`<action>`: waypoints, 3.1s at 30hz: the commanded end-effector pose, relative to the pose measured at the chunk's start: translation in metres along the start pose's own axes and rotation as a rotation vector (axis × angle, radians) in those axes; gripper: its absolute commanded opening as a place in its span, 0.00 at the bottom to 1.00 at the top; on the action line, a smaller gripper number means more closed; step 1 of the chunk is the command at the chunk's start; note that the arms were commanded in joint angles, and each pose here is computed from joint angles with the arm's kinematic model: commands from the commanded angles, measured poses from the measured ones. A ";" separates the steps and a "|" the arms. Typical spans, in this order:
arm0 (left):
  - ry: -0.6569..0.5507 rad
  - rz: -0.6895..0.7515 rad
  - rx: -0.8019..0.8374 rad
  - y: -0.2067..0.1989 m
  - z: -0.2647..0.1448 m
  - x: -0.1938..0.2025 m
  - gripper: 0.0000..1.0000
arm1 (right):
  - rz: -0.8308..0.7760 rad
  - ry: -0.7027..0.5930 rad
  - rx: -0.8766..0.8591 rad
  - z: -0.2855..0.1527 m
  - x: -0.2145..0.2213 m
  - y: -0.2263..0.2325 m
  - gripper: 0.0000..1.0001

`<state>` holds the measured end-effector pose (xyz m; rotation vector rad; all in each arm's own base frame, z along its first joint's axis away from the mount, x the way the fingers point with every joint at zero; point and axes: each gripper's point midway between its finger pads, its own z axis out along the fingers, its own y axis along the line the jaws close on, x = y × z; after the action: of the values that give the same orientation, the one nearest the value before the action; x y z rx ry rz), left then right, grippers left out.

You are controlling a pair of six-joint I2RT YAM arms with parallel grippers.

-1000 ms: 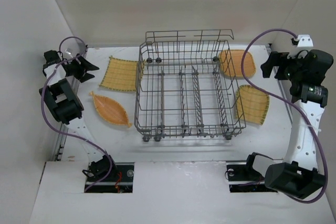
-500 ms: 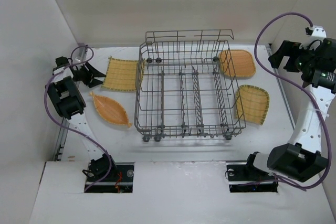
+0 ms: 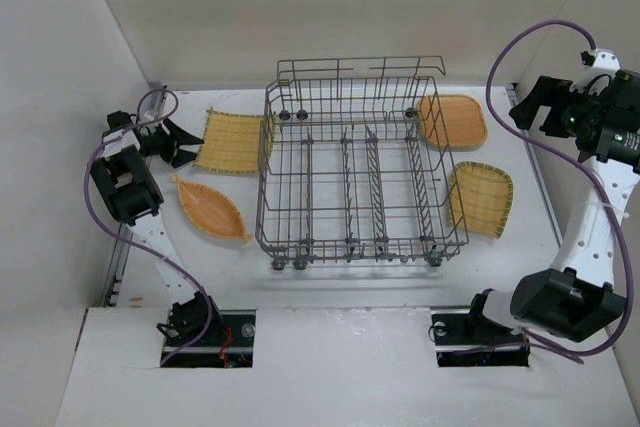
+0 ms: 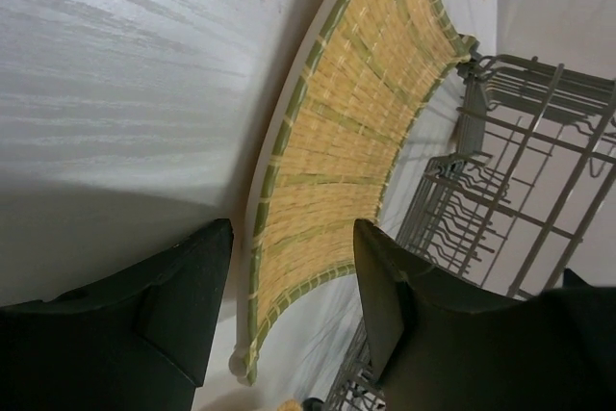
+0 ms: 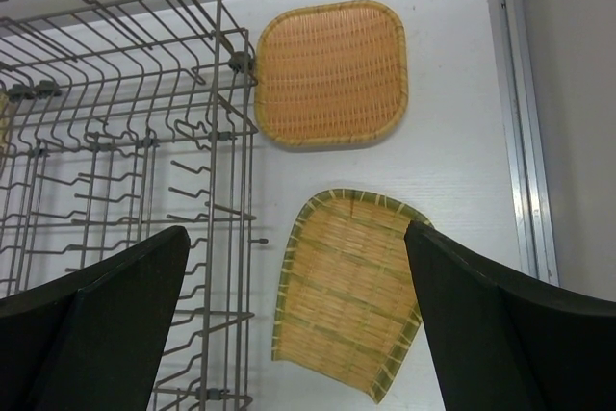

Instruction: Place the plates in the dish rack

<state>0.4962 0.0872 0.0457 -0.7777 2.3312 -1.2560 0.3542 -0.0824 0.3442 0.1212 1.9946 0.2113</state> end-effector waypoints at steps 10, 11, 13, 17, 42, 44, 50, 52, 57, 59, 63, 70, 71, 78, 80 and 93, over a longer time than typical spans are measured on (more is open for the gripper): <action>0.109 -0.046 0.045 0.008 0.053 0.019 0.53 | -0.031 -0.036 0.028 -0.016 -0.018 0.000 1.00; 0.112 -0.050 0.045 0.008 0.054 0.020 0.49 | -0.031 -0.036 0.028 -0.016 -0.018 0.000 1.00; 0.116 -0.051 0.050 0.008 0.055 0.021 0.42 | -0.030 -0.037 0.032 -0.016 -0.018 -0.001 1.00; 0.114 -0.041 0.048 0.005 0.056 0.021 0.36 | -0.029 -0.039 0.038 -0.017 -0.019 -0.003 1.00; 0.075 0.102 0.062 -0.033 0.056 0.026 0.04 | -0.051 -0.015 0.005 -0.011 -0.006 0.006 1.00; 0.025 0.122 0.040 -0.037 0.040 0.019 0.03 | -0.051 -0.008 -0.008 -0.006 -0.001 0.007 1.00; -0.172 0.197 0.005 -0.056 -0.029 -0.013 0.02 | -0.056 -0.015 -0.039 0.006 0.010 0.010 1.00; -0.241 0.210 -0.013 -0.060 -0.055 -0.024 0.02 | -0.056 -0.015 -0.054 0.010 0.014 0.011 1.00; -0.395 0.261 -0.035 -0.082 -0.118 -0.038 0.02 | -0.051 -0.019 -0.087 0.018 0.025 0.013 1.00; -0.452 0.305 -0.030 -0.099 -0.143 -0.040 0.03 | -0.056 -0.028 -0.098 0.020 0.029 0.014 1.00; -0.540 0.385 -0.025 -0.138 -0.180 -0.035 0.03 | -0.056 -0.029 -0.109 0.024 0.037 0.013 1.00; -0.689 0.597 -0.003 -0.227 -0.228 -0.006 0.04 | -0.052 -0.033 -0.152 0.028 0.046 0.019 1.00; -0.708 0.640 0.008 -0.243 -0.233 0.001 0.05 | -0.050 -0.032 -0.156 0.028 0.049 0.020 1.00; -0.784 0.923 0.077 -0.343 -0.255 0.052 0.08 | -0.052 -0.040 -0.163 0.028 0.063 0.022 1.00; -0.775 1.019 0.093 -0.367 -0.254 0.070 0.09 | -0.049 -0.041 -0.169 0.029 0.065 0.024 1.00; -0.457 1.647 0.075 -0.427 -0.168 0.177 0.11 | -0.078 -0.063 -0.095 0.019 0.089 -0.004 1.00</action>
<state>0.3887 -0.0969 0.4889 0.5788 1.6270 -0.4531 0.3345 -0.0529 0.2423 0.0283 1.9983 0.3358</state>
